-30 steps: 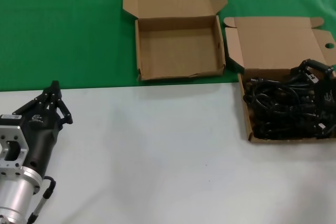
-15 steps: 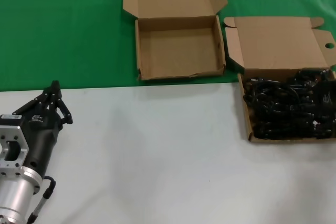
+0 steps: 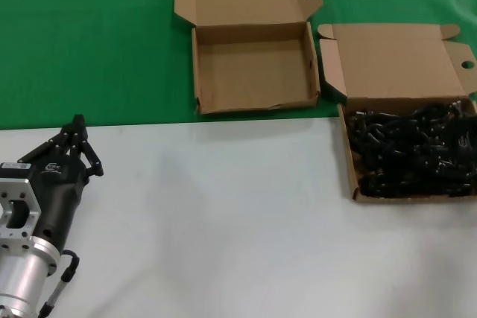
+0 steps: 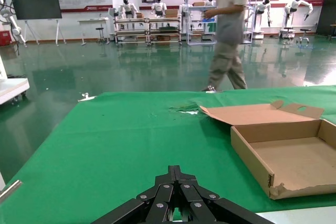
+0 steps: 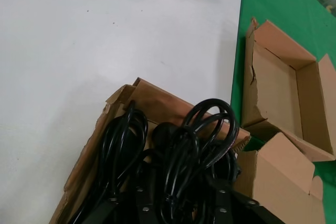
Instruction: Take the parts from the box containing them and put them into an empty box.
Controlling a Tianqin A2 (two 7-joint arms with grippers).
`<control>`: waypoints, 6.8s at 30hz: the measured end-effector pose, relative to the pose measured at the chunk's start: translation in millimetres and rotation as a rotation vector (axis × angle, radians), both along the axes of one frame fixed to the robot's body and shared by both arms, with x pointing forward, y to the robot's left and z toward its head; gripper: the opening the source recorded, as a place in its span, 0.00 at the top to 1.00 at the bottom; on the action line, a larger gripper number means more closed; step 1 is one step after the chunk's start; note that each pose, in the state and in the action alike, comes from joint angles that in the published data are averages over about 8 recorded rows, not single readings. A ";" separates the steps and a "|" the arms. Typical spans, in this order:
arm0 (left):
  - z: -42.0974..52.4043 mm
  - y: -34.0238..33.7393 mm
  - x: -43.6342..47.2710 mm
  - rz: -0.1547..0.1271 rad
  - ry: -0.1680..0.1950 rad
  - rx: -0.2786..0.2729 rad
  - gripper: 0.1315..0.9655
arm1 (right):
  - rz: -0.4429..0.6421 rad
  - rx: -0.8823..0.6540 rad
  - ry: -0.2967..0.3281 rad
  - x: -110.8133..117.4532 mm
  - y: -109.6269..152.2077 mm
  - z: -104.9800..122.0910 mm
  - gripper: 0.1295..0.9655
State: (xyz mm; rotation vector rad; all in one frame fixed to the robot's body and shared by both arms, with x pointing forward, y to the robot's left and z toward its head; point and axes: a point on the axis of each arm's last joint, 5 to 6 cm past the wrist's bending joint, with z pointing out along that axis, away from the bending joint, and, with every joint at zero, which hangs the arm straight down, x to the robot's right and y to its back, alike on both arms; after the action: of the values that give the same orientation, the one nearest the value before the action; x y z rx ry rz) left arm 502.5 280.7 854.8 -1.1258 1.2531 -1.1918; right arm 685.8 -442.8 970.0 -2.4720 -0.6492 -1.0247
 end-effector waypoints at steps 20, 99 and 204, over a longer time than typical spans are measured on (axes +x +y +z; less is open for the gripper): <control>0.0 0.0 0.0 0.000 0.000 0.000 0.99 | -0.033 0.050 0.011 -5.6 -2.5 40.5 0.89; 0.0 0.0 0.0 0.000 0.000 0.000 0.99 | 0.043 -0.055 -0.404 82.0 266.8 6.6 0.89; 0.1 -0.2 -0.2 0.000 -0.001 0.000 0.11 | -0.821 1.029 -0.202 -59.1 186.5 -115.6 0.00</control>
State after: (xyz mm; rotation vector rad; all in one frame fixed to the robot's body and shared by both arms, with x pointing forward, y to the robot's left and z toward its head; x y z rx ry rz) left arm 502.3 280.5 855.0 -1.1253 1.2528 -1.1925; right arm 626.6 -256.3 854.4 -1.6474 0.7795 -1.3935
